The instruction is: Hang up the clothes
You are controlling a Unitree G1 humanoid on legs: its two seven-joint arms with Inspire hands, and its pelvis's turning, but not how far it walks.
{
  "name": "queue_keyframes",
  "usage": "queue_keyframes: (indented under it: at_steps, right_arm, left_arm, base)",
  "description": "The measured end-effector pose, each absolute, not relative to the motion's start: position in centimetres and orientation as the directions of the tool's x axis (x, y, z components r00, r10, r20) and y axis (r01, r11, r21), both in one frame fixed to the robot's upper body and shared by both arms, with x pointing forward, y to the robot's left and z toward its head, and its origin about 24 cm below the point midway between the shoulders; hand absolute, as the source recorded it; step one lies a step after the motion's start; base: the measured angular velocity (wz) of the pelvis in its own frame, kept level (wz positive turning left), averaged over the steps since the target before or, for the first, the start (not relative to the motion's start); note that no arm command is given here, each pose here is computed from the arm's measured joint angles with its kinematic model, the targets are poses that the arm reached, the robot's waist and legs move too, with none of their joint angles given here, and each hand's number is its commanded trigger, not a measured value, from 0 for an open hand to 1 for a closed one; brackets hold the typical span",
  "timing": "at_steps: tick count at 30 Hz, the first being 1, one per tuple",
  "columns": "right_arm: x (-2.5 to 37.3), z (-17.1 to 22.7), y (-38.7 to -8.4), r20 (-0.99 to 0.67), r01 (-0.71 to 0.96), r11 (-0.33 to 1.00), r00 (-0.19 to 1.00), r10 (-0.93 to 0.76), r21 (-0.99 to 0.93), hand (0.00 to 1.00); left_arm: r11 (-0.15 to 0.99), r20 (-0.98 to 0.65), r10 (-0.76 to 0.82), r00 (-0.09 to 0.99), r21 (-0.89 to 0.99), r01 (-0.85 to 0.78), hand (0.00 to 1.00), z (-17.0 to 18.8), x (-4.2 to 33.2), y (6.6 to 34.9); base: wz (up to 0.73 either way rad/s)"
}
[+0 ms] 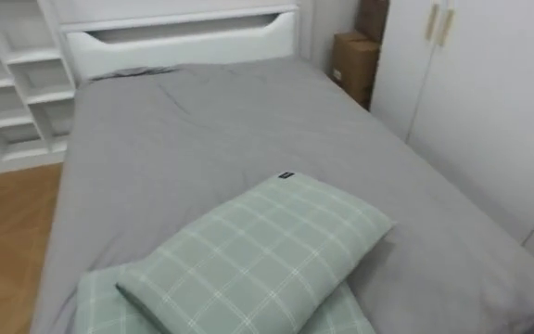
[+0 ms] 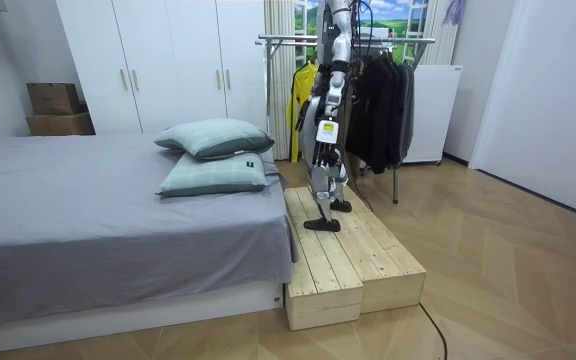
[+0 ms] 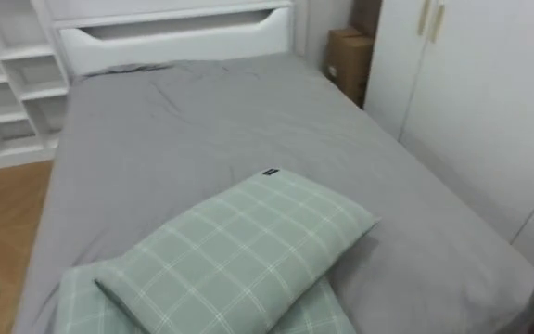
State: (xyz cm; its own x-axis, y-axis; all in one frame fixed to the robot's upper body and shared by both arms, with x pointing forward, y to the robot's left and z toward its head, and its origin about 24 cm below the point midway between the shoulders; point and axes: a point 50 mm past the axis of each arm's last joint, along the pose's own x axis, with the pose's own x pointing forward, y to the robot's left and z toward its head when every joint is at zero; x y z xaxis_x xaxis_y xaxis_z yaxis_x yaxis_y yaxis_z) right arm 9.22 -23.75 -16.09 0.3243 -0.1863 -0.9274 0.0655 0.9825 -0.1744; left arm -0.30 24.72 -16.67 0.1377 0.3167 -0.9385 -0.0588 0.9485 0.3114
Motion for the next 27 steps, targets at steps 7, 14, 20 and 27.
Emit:
queue_keyframes:
  at_steps: [7, 14, 20, 27]
  right_arm:
    - [9.9, -16.0, -23.3, -0.918, -0.017, 0.982, 0.36, -0.168, -0.187, 0.0]
    - [8.0, -16.4, -23.3, -0.938, -0.035, 0.982, 0.304, -0.164, -0.183, 0.0]
    - [6.4, -16.7, -23.4, -0.951, -0.03, 0.983, 0.258, -0.168, -0.182, 0.0]
    - [5.9, -16.8, -23.1, -0.957, -0.024, 0.987, 0.251, -0.149, -0.16, 0.0]
  left_arm:
    - [0.955, -0.951, 0.295, 0.09, 0.29, -0.06, 0.0, -17.0, -1.5, 23.7]
    - [0.948, -0.938, 0.317, 0.139, 0.311, -0.064, 0.0, -16.8, 0.4, 24.1]
    - [0.934, -0.905, 0.358, 0.23, 0.346, -0.092, 0.0, -16.4, 2.9, 24.6]
    - [0.939, -0.903, 0.345, 0.256, 0.332, -0.093, 0.0, -16.4, 3.3, 24.3]
  base:
    - [0.08]
    - [0.1]
    - [0.02]
    - [-0.01]
